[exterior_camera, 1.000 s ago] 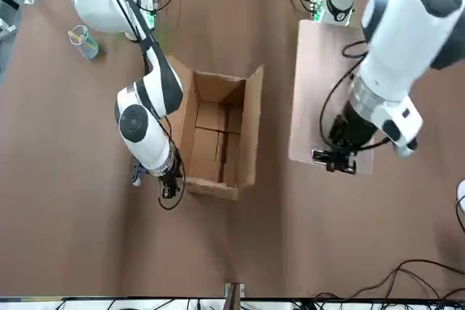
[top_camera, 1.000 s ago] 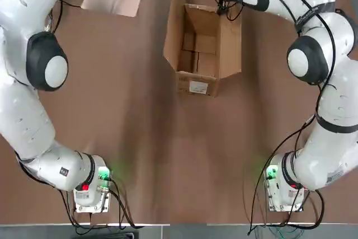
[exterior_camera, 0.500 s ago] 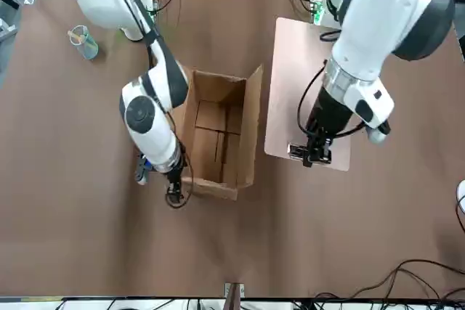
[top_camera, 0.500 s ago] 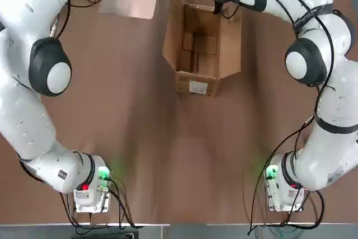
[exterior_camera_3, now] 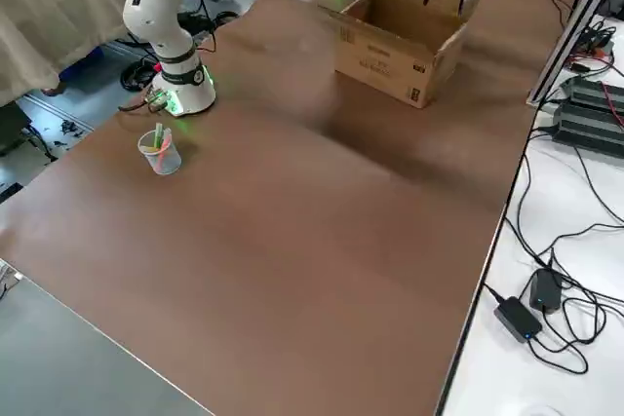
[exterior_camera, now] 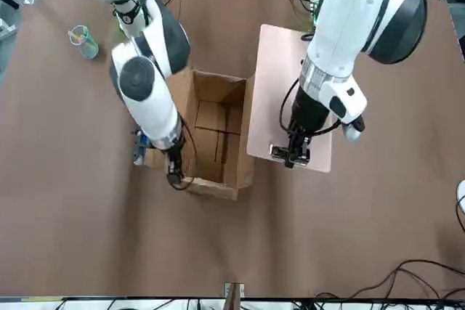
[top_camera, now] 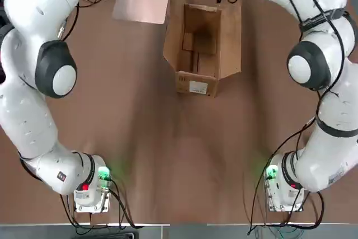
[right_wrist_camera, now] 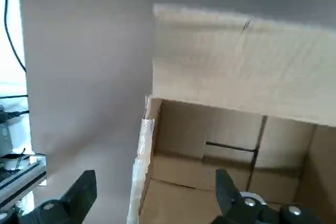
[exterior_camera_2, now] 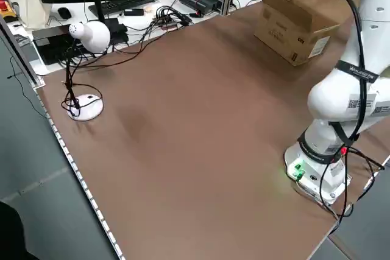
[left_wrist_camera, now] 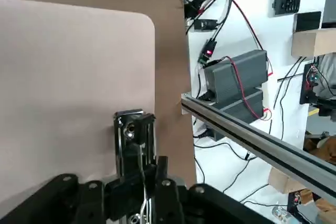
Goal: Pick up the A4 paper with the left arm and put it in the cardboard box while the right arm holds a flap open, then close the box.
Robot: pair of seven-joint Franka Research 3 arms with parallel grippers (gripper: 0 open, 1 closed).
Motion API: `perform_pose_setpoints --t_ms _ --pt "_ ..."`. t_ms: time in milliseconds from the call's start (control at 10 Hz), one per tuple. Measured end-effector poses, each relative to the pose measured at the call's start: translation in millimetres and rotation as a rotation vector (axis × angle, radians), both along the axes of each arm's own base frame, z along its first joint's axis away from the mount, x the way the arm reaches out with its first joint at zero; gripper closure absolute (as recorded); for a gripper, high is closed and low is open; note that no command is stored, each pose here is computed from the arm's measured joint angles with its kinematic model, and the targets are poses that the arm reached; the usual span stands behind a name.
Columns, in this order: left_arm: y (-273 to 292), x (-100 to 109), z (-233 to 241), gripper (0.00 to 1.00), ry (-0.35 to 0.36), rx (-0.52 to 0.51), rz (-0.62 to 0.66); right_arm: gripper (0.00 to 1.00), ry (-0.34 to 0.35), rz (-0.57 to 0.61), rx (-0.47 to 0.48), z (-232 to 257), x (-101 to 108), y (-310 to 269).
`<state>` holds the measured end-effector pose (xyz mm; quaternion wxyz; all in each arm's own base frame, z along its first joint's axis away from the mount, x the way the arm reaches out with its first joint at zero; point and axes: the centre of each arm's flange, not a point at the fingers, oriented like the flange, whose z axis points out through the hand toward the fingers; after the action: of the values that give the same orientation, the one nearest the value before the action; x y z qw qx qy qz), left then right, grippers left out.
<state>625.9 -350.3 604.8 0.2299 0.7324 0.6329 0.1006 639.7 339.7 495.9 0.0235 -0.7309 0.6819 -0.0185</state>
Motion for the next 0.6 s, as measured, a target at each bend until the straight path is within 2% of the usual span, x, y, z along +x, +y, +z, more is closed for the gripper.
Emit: perform_pose_setpoints --t_ms 100,300,600 --pt "-8 0 -4 0.97 -0.013 -0.009 -0.006 0.00 -0.002 0.044 -0.012 20 4 -26" --pt "-35 -8 -10 0.97 -0.043 -0.034 -0.028 0.00 -0.035 0.162 -0.027 53 29 -117" --pt "-82 -19 -38 0.97 -0.086 -0.021 -0.057 0.00 -0.025 0.498 -0.072 55 59 -260"
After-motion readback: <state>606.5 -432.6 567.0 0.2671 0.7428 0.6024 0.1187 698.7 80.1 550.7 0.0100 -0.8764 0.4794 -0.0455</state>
